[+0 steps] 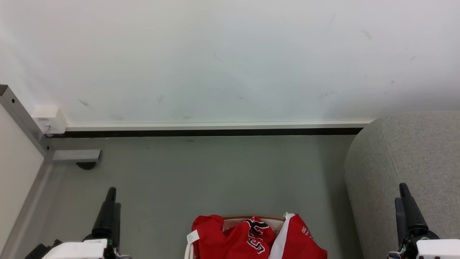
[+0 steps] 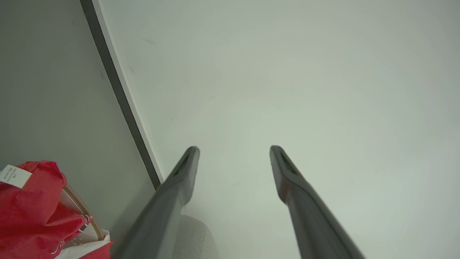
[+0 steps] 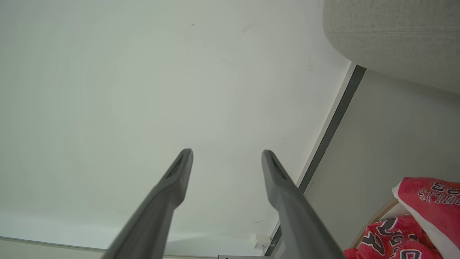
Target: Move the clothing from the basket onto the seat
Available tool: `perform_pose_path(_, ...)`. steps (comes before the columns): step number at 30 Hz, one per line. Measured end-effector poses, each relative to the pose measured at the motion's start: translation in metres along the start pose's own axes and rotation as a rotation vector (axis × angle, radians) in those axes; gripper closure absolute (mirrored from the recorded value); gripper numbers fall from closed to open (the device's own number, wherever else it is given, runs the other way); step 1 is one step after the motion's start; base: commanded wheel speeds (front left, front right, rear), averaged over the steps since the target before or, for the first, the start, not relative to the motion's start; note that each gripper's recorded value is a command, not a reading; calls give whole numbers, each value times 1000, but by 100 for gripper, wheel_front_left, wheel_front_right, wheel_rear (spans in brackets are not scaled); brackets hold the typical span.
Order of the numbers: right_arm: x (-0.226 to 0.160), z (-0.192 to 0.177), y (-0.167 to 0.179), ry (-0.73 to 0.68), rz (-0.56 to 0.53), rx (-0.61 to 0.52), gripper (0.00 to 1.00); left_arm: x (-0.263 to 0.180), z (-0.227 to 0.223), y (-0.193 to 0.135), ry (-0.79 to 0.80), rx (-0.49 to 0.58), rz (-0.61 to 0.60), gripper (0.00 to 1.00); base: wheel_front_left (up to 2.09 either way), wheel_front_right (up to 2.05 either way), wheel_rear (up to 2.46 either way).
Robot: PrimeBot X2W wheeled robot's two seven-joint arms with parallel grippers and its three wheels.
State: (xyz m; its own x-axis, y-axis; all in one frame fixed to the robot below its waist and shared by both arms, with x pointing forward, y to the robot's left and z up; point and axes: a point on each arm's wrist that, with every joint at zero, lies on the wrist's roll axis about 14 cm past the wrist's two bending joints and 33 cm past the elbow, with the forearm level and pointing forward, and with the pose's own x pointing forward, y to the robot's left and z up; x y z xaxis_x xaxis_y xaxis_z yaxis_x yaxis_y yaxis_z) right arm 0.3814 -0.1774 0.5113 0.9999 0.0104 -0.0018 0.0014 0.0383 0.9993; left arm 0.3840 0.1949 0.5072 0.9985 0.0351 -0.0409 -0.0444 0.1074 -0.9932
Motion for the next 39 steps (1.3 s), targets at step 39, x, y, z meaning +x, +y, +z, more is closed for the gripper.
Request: perform_pose_path(39,-3,-3,10,-13,129,-822,0,4,-20,-28,-19,852,-132,0,0,0,0)
